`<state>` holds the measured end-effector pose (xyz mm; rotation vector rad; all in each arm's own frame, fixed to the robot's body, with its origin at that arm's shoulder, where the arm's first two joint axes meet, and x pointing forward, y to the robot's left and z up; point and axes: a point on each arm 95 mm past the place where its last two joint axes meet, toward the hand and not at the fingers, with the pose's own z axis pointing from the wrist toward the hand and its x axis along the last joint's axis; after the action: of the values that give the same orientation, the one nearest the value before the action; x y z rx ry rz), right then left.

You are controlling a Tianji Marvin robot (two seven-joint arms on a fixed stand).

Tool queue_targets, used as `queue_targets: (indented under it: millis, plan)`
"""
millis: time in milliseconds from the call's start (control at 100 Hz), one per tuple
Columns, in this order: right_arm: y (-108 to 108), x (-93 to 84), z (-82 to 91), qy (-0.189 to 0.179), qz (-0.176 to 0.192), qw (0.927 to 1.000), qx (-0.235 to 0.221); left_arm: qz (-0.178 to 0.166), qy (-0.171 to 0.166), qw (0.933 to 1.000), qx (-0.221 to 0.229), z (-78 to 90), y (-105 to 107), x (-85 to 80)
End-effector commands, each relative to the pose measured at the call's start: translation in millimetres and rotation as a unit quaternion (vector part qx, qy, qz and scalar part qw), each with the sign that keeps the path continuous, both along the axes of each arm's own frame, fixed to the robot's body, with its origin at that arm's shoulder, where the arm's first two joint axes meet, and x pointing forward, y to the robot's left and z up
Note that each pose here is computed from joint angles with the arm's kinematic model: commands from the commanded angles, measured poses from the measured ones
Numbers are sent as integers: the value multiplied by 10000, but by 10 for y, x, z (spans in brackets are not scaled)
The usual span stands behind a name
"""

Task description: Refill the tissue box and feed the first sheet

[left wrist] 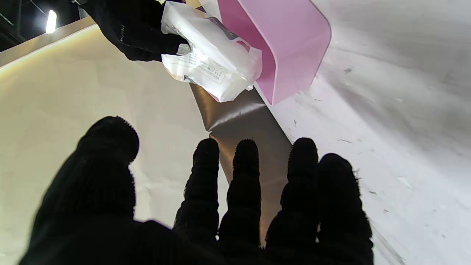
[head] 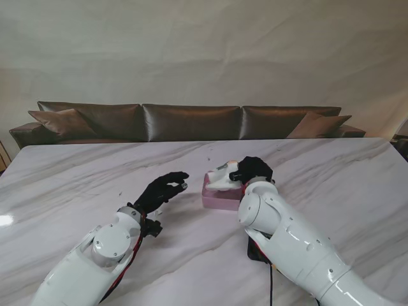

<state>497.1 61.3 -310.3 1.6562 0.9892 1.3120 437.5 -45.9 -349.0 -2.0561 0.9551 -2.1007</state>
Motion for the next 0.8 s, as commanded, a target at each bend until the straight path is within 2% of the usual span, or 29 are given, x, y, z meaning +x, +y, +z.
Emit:
queue_targets:
  millis: [0, 160, 430, 790]
  plan:
    - [2, 30, -23, 97, -16, 9999, -41, -21, 147, 9999, 28, -79, 41, -31]
    - [4, 63, -88, 176, -62, 9997, -128, -25, 232, 9997, 47, -132, 60, -43]
    - [12, 38, -155, 251, -24, 9993, -287, -108, 233, 9996, 99, -119, 59, -35]
    - [-4, 16, -204, 309, -55, 9979, -575, -58, 91, 9998, 177, -73, 61, -43]
